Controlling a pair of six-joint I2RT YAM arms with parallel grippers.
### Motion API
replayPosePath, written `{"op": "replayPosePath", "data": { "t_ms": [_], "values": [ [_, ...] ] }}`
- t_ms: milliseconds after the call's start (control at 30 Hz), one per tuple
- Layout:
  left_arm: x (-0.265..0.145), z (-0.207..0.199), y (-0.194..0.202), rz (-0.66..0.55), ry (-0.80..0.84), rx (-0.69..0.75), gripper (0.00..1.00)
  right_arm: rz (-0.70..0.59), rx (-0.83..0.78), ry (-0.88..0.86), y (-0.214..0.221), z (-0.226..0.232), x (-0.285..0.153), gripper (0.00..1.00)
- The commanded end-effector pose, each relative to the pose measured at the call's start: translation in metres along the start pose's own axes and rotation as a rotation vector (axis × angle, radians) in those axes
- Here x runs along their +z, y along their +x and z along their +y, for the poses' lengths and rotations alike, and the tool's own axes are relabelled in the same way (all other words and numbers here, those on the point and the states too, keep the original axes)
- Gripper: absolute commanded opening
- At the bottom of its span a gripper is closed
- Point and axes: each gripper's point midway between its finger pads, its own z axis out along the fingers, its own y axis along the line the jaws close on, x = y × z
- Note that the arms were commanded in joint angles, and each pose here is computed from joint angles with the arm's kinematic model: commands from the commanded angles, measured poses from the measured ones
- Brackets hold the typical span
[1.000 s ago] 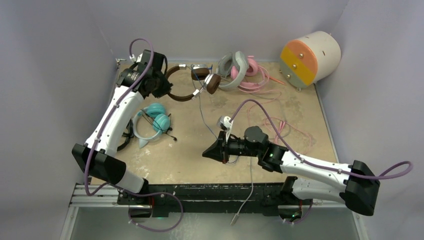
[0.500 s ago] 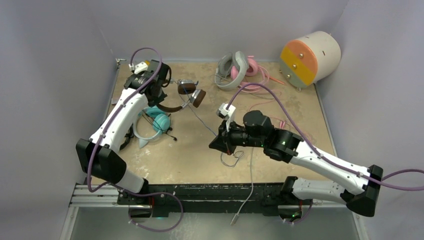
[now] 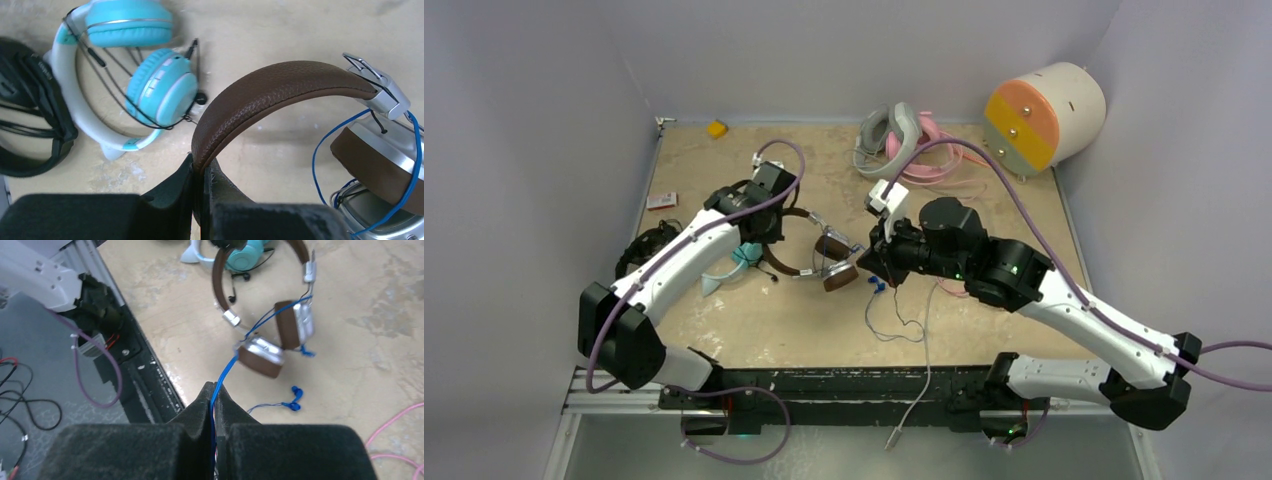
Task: Wrap the headphones
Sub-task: Wrap the headphones cable around the headphones.
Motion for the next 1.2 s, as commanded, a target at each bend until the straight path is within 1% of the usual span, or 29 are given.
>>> {"op": "replayPosePath", "data": {
  "t_ms": [0, 100, 200, 367, 467, 633, 733, 867, 1033, 1167],
  "values": [
    [-0.018, -0.021, -0.012, -0.097, 0.096, 0.124, 0.0, -0.073, -0.021, 0.101, -0.029, -0.03, -0.01, 0.0],
    [-0.018, -0.037, 0.008, -0.036, 0.187, 0.214, 0.0, -0.105, 0.031, 0.131, -0.041, -0.06, -0.008, 0.0],
    [-0.019, -0.046, 0.022, 0.009, 0.243, 0.234, 0.0, -0.093, 0.084, 0.156, -0.043, -0.086, 0.002, 0.0],
    [-0.015, -0.057, 0.04, 0.049, 0.259, 0.288, 0.0, -0.085, 0.164, 0.157, -0.048, -0.116, 0.014, 0.0],
    [-0.016, -0.066, 0.051, 0.075, 0.298, 0.324, 0.0, -0.081, 0.211, 0.171, -0.043, -0.136, 0.019, 0.0],
    [-0.031, -0.085, 0.061, 0.089, 0.441, 0.352, 0.0, -0.037, 0.336, 0.171, -0.019, -0.172, 0.032, 0.0],
    [-0.048, -0.097, 0.064, 0.096, 0.551, 0.352, 0.0, -0.018, 0.396, 0.16, -0.003, -0.184, 0.04, 0.0],
    [-0.082, -0.113, 0.061, 0.068, 0.724, 0.329, 0.0, -0.011, 0.457, 0.167, 0.018, -0.195, 0.045, 0.0],
    [-0.111, -0.114, 0.046, 0.001, 0.792, 0.264, 0.0, -0.008, 0.485, 0.211, 0.041, -0.207, 0.044, 0.0],
    [-0.124, -0.113, 0.035, 0.006, 0.848, 0.212, 0.0, 0.0, 0.5, 0.224, 0.054, -0.214, 0.046, 0.0]
  ]
}}
